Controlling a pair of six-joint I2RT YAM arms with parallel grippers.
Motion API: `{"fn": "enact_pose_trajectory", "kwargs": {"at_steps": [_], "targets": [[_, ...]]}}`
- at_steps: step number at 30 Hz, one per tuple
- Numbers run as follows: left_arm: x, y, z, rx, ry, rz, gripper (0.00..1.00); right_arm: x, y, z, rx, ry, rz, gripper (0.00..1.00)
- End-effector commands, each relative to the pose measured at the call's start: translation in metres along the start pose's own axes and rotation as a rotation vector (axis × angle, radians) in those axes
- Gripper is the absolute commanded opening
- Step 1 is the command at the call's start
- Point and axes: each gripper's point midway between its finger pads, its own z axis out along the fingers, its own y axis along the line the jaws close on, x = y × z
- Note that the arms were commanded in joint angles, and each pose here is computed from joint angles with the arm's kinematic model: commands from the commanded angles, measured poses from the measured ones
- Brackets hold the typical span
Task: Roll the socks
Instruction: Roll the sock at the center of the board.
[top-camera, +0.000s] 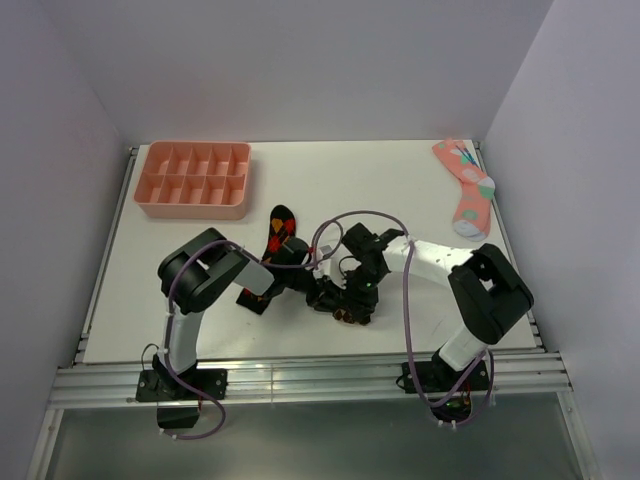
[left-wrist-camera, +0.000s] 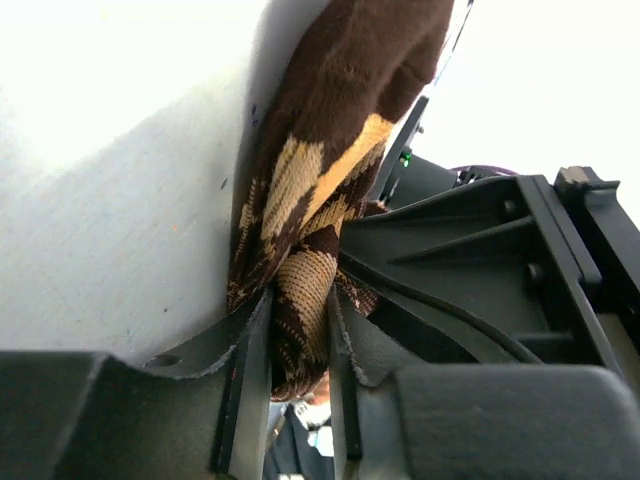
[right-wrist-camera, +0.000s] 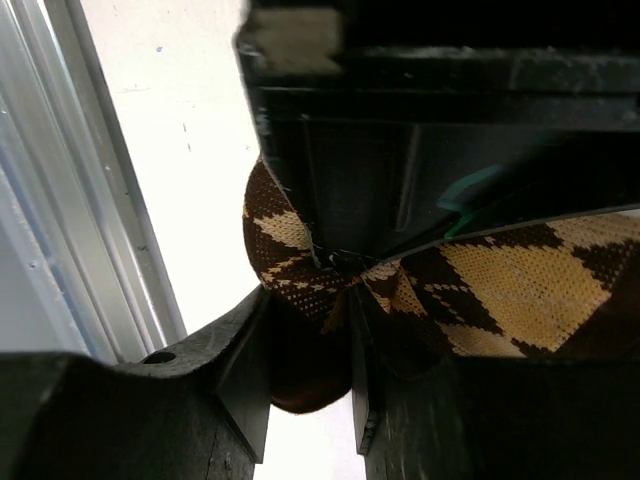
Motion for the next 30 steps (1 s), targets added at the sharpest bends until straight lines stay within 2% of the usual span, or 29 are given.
{"fn": "enact_pose_trajectory", "kwargs": {"at_steps": [1,2,5,15,22,30], "targets": [[-0.047,-0.025,-0.004,0.048,-0.25,0.141,0.31,0.026,-0.002,0.02,-0.044,0.071,0.035,0.0],[-0.049,-0.029,-0.006,0.059,-0.261,0.164,0.35,0.027,-0.001,0.021,-0.053,0.073,0.041,0.0],[-0.051,-0.041,-0.011,0.104,-0.3,0.221,0.38,0.028,-0.004,0.018,-0.055,0.069,0.052,0.0],[-0.062,-0.04,-0.03,0.065,-0.456,0.273,0.36,0.032,-0.013,0.01,-0.07,0.066,0.081,0.0],[-0.059,-0.038,-0.04,0.072,-0.517,0.306,0.36,0.03,-0.023,-0.007,-0.171,0.036,0.157,0.0],[-0.047,-0.038,-0.051,0.092,-0.594,0.39,0.35,0.038,-0.041,-0.017,-0.269,0.068,0.242,0.0]]}}
